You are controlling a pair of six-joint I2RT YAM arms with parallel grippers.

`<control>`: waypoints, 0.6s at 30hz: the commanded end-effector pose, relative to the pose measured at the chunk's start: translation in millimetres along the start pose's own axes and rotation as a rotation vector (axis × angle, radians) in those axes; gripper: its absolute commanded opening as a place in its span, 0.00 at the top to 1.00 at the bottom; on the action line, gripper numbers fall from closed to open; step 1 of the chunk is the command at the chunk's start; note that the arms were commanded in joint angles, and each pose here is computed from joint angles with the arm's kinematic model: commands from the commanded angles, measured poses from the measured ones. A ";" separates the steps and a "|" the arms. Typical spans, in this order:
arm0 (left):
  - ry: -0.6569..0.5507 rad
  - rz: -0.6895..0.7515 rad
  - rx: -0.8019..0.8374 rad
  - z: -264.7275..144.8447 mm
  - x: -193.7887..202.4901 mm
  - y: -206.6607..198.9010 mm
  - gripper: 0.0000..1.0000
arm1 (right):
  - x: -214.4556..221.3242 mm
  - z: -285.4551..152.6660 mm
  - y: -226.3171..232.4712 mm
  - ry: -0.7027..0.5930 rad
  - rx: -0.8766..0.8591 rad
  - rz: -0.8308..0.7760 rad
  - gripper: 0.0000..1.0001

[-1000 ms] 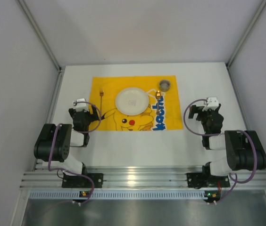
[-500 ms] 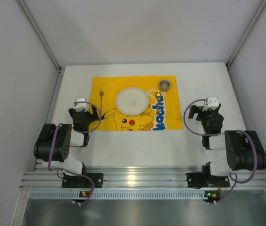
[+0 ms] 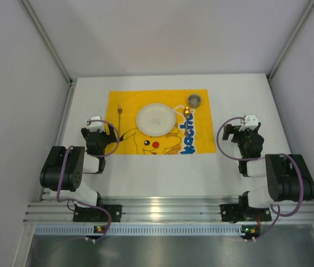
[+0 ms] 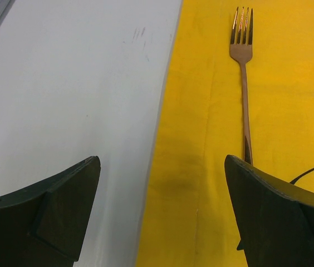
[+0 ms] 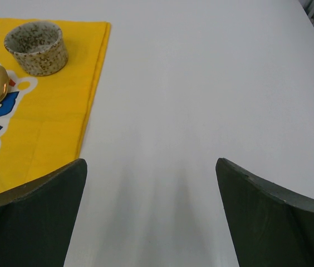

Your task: Set the dinner table for one person

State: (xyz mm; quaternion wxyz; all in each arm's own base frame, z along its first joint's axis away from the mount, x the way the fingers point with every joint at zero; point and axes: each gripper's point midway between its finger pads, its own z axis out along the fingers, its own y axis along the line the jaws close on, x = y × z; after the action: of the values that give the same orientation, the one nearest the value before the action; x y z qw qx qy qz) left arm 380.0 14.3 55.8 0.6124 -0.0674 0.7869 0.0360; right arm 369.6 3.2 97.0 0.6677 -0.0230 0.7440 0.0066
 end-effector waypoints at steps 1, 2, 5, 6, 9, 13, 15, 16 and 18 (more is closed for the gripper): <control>-0.101 -0.008 0.015 2.7 -29.2 -3.6 0.01 | -24.6 8.0 -1.4 -0.083 -0.012 -0.016 0.00; -0.101 -0.008 0.015 2.7 -29.2 -3.6 0.02 | -24.6 8.0 -1.4 -0.083 -0.012 -0.016 0.00; -0.101 -0.008 0.015 2.7 -29.2 -3.6 0.01 | -25.2 8.0 -1.4 -0.084 -0.012 -0.016 0.00; -0.101 -0.008 0.015 2.7 -29.2 -3.6 0.02 | -24.6 8.0 -1.4 -0.083 -0.012 -0.016 0.00; -0.100 -0.007 0.015 2.8 -28.7 -3.5 0.02 | -24.6 8.0 -1.4 -0.083 -0.012 -0.016 0.00; -0.101 -0.008 0.015 2.7 -29.2 -3.6 0.01 | -25.3 8.3 -1.2 -0.084 -0.014 -0.016 0.00; -0.101 -0.008 0.015 2.7 -29.2 -3.6 0.02 | -24.4 8.8 -1.7 -0.081 -0.011 -0.016 0.00; -0.101 -0.008 0.015 2.7 -29.2 -3.6 0.02 | -25.5 8.6 -1.7 -0.084 -0.011 -0.016 0.00; -0.100 -0.007 0.015 2.8 -28.7 -3.5 0.02 | -25.1 8.6 -1.5 -0.083 -0.012 -0.016 0.00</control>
State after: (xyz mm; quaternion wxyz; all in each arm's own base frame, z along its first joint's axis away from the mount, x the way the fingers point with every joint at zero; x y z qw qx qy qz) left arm 379.9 14.4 55.7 0.6122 -0.0675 0.7870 0.0361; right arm 369.6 3.2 97.0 0.6677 -0.0230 0.7440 0.0066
